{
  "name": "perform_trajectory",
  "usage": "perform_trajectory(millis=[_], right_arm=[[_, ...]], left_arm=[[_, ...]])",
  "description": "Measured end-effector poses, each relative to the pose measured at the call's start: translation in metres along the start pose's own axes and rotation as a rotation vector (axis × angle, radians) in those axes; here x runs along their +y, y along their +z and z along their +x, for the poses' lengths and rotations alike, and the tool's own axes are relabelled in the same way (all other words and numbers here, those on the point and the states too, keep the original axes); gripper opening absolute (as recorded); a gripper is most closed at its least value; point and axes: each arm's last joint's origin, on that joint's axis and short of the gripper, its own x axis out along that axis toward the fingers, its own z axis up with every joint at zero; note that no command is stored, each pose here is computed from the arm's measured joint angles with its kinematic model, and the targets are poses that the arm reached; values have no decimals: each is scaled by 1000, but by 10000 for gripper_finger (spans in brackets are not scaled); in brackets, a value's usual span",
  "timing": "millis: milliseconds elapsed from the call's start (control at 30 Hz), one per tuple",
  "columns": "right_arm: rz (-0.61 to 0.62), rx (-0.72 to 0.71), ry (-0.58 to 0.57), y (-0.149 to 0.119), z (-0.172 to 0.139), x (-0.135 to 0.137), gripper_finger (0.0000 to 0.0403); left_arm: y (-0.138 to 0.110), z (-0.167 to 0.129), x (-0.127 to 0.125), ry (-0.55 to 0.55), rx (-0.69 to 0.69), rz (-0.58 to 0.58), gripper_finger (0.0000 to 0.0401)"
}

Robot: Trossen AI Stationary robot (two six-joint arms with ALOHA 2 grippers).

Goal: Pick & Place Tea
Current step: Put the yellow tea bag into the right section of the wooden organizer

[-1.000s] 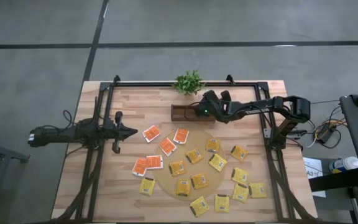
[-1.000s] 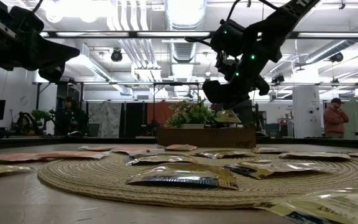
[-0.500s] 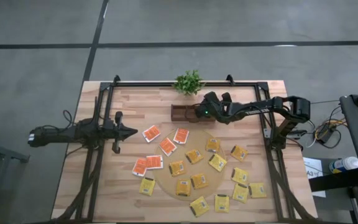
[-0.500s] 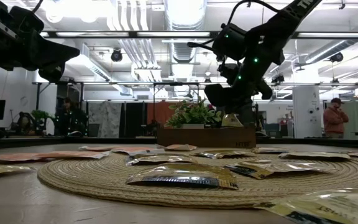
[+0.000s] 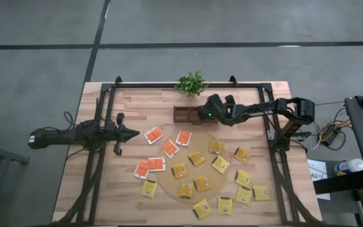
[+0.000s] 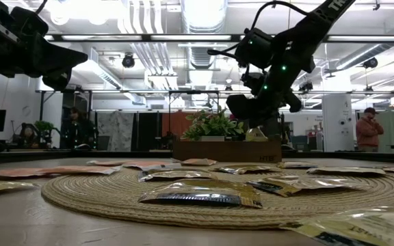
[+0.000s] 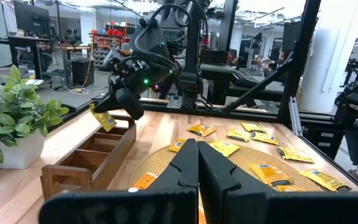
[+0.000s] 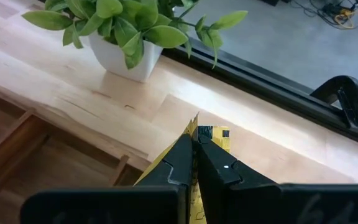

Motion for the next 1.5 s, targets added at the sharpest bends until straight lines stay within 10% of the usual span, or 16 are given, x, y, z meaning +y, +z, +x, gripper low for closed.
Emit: perform_trajectory(millis=[1233, 1500], right_arm=[[10, -1, 22, 0, -1, 0, 198], [-31, -129, 33, 41, -25, -2, 199]], left_arm=[[0, 0, 0, 0, 0, 0, 0], [0, 0, 0, 0, 0, 0, 0]])
